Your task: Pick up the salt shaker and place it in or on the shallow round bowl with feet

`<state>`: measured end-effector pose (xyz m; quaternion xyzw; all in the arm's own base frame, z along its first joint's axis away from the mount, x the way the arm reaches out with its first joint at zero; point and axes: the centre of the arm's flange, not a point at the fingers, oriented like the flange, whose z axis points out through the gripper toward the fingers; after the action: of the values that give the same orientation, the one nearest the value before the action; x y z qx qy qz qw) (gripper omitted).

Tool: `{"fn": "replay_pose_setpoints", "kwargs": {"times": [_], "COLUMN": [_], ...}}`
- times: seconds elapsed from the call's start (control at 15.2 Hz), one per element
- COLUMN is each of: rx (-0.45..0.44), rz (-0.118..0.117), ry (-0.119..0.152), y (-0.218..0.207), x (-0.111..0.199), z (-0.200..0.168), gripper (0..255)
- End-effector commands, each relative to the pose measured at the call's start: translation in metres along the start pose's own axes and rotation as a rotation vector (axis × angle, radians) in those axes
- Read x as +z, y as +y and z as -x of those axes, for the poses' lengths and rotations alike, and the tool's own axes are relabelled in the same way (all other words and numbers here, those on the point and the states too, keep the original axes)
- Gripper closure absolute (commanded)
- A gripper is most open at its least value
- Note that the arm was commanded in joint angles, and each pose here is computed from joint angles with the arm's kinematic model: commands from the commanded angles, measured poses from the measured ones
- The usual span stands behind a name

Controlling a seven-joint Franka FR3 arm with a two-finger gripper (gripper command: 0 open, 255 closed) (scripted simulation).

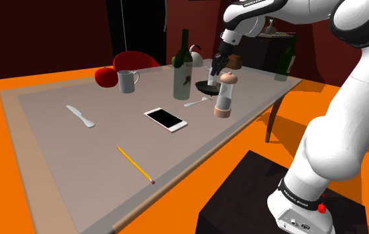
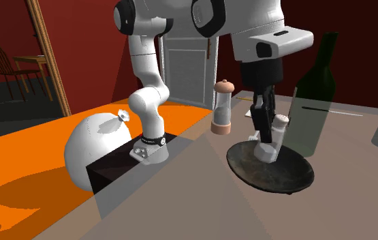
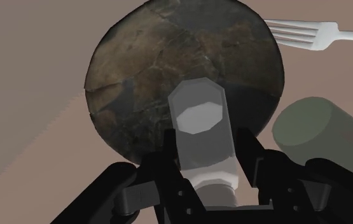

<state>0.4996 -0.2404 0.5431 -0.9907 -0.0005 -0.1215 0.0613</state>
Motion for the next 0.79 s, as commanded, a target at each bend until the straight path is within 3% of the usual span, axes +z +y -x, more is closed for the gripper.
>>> {"fn": "replay_pose_setpoints", "kwargs": {"times": [0.0, 0.4, 0.46, 0.73], "rx": [0.000, 0.000, 0.000, 0.000], "rz": [0.000, 0.000, 0.000, 0.000], "ry": [0.001, 0.001, 0.001, 0.001], "y": [0.0002, 0.0002, 0.0002, 0.0002], "x": [0.0026, 0.0026, 0.0026, 0.0026], "z": [-0.0001, -0.0001, -0.0001, -0.0001], "gripper": [255, 255, 0, 0]}}
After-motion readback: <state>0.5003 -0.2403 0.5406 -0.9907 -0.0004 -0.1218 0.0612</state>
